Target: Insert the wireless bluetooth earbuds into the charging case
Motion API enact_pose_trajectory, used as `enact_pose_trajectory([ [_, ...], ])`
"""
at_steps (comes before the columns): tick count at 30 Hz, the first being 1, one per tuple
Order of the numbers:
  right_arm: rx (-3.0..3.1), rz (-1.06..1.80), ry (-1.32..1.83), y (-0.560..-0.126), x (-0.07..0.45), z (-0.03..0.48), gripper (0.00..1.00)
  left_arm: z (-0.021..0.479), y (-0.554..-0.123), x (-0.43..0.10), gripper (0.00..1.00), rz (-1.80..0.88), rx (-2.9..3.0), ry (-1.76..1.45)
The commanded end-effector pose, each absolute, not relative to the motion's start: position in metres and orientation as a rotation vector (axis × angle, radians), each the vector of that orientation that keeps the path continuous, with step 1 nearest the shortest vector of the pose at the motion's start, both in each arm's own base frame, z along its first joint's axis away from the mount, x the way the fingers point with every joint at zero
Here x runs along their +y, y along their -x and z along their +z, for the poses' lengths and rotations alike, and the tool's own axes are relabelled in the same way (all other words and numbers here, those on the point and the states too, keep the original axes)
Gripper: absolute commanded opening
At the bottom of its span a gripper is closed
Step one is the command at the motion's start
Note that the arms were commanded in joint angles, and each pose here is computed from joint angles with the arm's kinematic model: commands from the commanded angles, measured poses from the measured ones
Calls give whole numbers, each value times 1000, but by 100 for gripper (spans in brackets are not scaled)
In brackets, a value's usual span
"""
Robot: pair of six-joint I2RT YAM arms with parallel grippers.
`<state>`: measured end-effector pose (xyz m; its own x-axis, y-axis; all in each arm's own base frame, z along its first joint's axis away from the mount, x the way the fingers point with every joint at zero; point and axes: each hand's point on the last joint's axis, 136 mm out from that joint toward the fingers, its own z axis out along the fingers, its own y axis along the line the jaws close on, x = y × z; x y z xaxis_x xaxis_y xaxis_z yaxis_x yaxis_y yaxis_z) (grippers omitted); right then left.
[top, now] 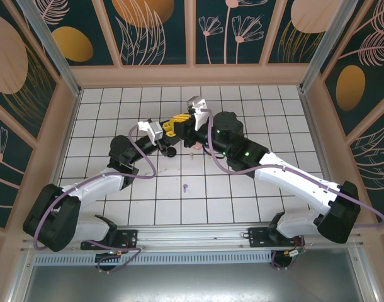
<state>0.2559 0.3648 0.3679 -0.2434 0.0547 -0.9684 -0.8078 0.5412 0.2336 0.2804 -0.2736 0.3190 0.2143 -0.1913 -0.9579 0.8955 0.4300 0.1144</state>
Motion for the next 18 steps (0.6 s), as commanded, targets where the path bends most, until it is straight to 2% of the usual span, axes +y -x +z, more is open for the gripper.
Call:
enact_pose_trajectory([
  [1,1711,913,725,-245,371,334,13,353,-278,-268,0,-864,998,-770],
  [8,1711,899,632,-255,358,341,12,351,-277,-269,0,-869,1002,-774],
  [18,1581,1018,502,-259,337,398,13,344,-280,-272,0,-879,1023,-787],
])
